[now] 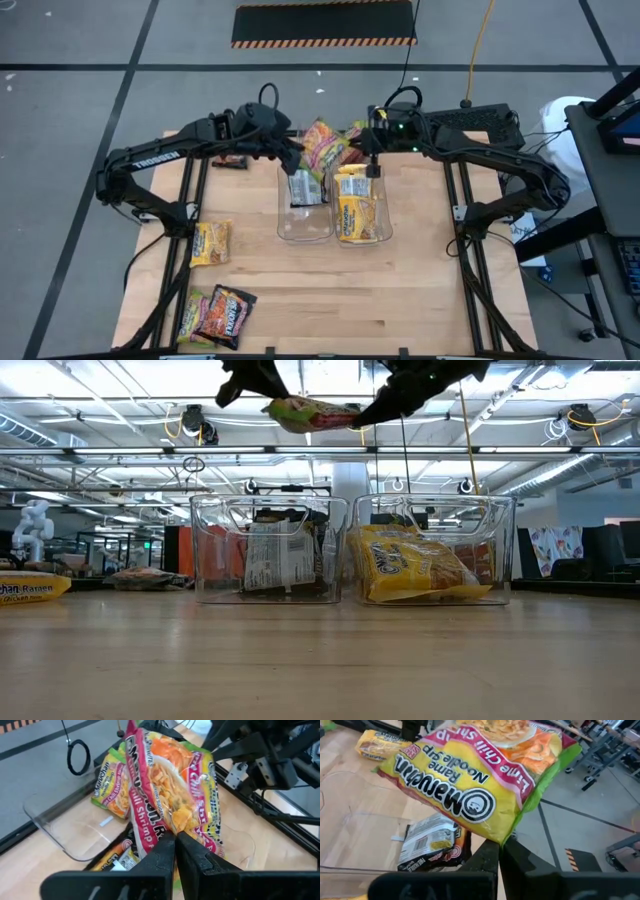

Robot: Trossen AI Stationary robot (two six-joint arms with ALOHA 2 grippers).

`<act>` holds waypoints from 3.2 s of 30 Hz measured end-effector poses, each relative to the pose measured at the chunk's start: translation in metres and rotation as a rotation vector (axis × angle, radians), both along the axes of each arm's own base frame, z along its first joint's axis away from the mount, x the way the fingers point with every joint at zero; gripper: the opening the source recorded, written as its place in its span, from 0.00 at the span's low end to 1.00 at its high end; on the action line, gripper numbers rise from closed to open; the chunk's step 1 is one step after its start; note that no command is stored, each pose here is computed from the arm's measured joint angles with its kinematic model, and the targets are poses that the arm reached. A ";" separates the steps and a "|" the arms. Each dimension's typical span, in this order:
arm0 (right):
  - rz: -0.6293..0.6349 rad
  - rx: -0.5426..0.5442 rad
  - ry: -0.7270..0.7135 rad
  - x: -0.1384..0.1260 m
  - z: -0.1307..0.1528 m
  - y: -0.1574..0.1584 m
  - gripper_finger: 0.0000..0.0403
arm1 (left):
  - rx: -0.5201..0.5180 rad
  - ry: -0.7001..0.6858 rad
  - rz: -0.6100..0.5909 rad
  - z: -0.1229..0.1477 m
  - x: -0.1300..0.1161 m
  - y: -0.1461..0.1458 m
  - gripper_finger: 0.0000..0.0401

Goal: Sort Maruchan noodles
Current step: Put the green noodle pack into the top transparent bin

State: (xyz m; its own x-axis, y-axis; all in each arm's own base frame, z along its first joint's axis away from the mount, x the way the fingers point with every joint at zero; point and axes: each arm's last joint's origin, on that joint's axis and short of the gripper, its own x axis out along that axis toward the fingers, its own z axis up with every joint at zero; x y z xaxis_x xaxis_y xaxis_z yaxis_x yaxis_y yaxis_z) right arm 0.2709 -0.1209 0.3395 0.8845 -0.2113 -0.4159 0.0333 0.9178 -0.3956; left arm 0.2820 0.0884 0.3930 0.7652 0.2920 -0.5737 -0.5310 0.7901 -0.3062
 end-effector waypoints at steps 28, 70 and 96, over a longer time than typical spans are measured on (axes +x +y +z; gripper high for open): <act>-0.015 -0.004 -0.008 -0.004 0.003 -0.002 0.00 | 0.001 -0.015 0.015 0.001 -0.001 0.004 0.04; -0.124 -0.037 0.016 -0.007 0.002 -0.009 0.00 | 0.140 0.051 -0.079 0.002 -0.004 0.005 0.24; -0.414 0.160 -0.217 0.035 -0.031 -0.058 0.00 | 0.160 0.216 0.066 0.000 -0.030 0.002 0.24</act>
State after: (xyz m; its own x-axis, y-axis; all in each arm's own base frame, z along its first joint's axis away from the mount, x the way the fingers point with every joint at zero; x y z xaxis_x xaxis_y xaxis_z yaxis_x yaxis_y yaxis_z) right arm 0.3055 -0.1786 0.3083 0.8097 -0.5120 -0.2869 0.4743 0.8587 -0.1942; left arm 0.2524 0.0908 0.3930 0.6066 0.4372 -0.6640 -0.6227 0.7806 -0.0548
